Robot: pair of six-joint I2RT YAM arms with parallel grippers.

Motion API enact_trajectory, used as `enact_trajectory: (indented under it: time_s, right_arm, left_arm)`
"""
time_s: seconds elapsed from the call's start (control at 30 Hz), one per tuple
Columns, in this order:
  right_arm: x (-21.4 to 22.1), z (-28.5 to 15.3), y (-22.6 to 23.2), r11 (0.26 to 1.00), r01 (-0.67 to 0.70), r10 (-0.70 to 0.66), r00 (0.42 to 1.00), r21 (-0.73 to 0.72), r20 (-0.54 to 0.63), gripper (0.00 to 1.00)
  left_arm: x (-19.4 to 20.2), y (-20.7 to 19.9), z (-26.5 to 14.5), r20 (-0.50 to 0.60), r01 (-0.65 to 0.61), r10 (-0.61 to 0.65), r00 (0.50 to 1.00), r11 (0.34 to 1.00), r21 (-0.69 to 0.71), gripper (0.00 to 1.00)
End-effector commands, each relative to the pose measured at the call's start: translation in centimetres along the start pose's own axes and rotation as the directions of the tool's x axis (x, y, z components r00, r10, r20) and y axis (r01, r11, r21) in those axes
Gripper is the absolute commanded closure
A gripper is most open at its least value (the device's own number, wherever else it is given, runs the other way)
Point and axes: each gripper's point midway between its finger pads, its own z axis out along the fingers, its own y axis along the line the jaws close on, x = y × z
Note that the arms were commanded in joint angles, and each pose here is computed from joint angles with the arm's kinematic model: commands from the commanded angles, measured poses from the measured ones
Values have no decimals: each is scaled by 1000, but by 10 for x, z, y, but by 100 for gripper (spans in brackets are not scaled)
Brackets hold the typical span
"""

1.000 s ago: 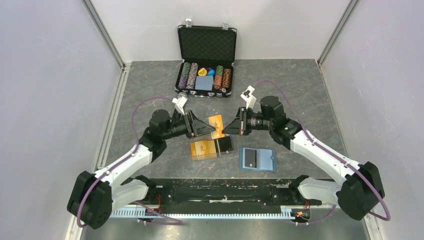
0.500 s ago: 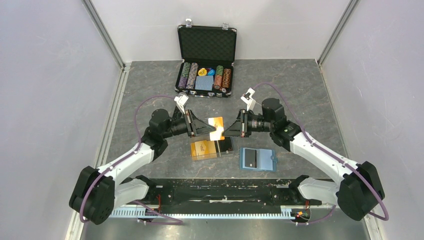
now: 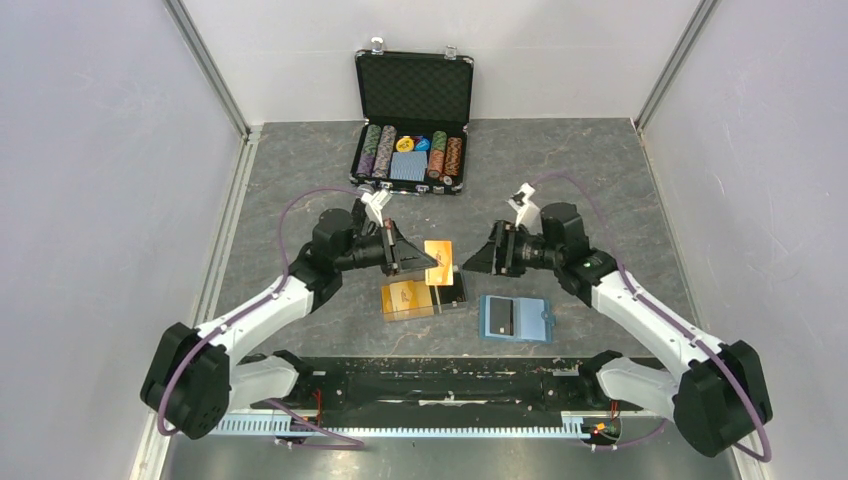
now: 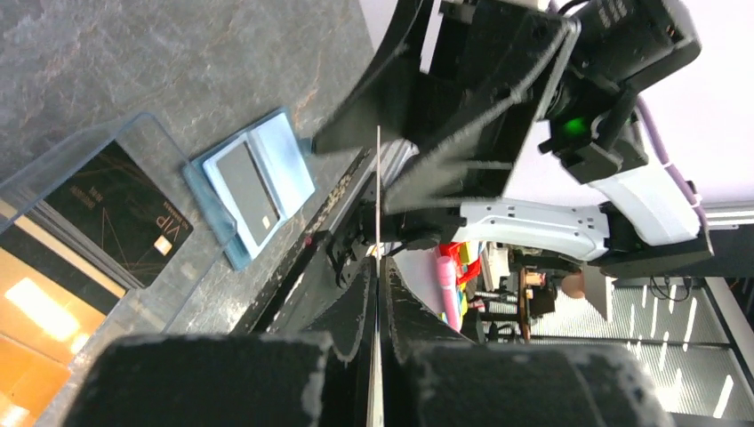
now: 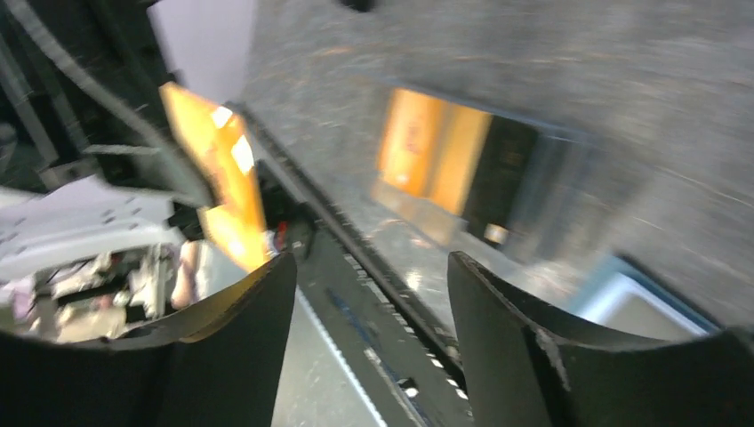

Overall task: Put the credit cards into the card holder
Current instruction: Insert the credit card into the card holder.

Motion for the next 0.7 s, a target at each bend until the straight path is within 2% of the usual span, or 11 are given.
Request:
enact_trajectory:
  time_s: [0.0,0.17,0.3,0.43,0.67]
  right_arm:
    - [20,-31,-85,943,-8,19,999,333,-29,31]
    - [48,-88,-162,743,14,83,990,669,-113,20]
    - [58,-121,-189,632,3,116,988,775,-98,19]
    - [71,-128,-200,626,-51,167,984,778,-69,19]
    - [112,-102,-204,715,-157,273,960,681,-65,24]
  left_arm:
    - [9,18,13,-33,0,-3,999,995,-95,98]
    - [31,30,40,-80,40,-53,995,987,-153,98]
    - [51,34,67,-117,53,-77,990,980,-189,98]
    - [70,39,95,-163,52,-88,983,976,-214,98]
    - [97,49,136,-224,40,-94,970,972,-232,98]
